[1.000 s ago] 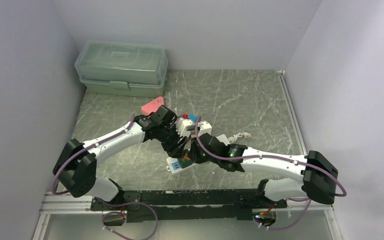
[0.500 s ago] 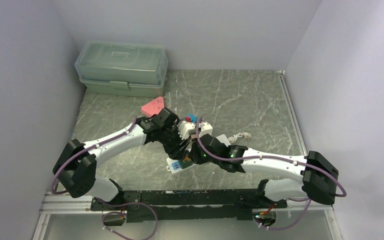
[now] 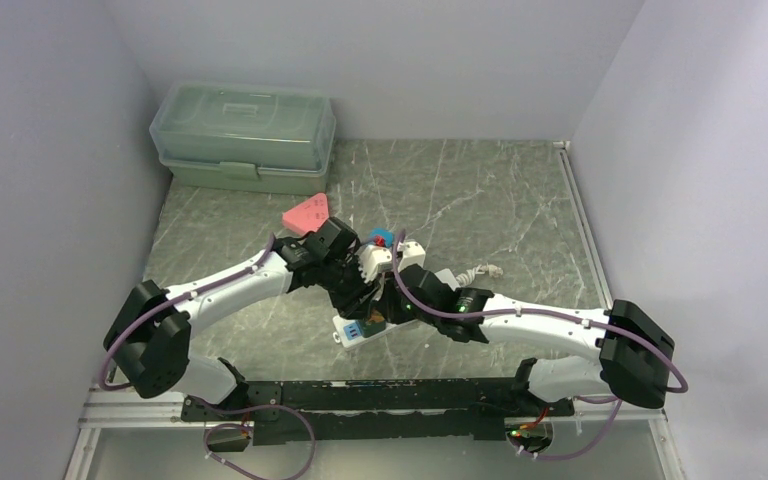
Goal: Insert the plug
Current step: Press the plug into the socket, then adjust the socket at the center of the board.
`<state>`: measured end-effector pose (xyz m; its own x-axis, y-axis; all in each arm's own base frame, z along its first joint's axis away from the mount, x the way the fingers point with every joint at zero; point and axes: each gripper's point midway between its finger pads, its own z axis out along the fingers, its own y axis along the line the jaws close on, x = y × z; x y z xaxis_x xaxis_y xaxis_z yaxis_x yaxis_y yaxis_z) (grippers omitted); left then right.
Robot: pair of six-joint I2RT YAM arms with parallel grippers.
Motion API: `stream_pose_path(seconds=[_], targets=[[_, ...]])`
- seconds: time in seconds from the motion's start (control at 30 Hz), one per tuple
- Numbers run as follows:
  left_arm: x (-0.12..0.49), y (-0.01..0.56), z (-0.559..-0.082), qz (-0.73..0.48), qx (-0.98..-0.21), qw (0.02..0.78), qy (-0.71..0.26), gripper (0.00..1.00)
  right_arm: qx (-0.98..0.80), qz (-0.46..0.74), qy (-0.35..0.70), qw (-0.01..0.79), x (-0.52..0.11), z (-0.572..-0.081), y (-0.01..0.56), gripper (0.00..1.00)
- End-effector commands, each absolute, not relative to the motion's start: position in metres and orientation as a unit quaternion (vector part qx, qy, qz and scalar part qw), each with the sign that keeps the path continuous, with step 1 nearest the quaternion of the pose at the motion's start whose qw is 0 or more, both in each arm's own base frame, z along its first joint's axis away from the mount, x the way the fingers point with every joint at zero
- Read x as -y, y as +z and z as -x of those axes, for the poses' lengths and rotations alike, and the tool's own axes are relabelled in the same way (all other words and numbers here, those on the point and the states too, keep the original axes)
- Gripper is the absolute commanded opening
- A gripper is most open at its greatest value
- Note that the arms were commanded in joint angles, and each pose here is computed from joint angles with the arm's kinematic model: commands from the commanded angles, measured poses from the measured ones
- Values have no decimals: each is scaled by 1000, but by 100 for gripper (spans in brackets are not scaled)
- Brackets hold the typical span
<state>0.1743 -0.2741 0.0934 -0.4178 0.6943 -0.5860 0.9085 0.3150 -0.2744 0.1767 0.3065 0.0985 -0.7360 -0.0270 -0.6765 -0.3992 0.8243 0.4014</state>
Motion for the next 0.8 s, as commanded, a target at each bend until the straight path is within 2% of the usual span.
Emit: stream_pose_path(seconds=[0.0, 0.13, 0.2, 0.27, 0.33, 0.57, 0.7, 0.77], targets=[[232, 41, -180, -547, -807, 140, -172, 54, -936, 160, 188, 252, -266, -144, 43, 22], [239, 72, -205, -539, -806, 189, -156, 81, -928, 157, 192, 278, -270, -156, 68, 48], [243, 96, -219, -526, -807, 214, -161, 97, -923, 155, 196, 293, -270, -161, 83, 57], [245, 122, -233, -511, -809, 235, -172, 100, -917, 153, 201, 309, -269, -164, 97, 63], [242, 145, -247, -496, -810, 255, -179, 100, -912, 147, 200, 326, -265, -168, 109, 65], [194, 180, -282, -414, -842, 276, -206, 100, -883, 194, 229, 361, -272, -146, 125, 34], [162, 176, -300, -369, -865, 283, -192, 100, -871, 275, 213, 345, -286, -114, 101, 7], [152, 177, -306, -354, -870, 290, -182, 100, -868, 301, 211, 334, -290, -102, 84, 0]])
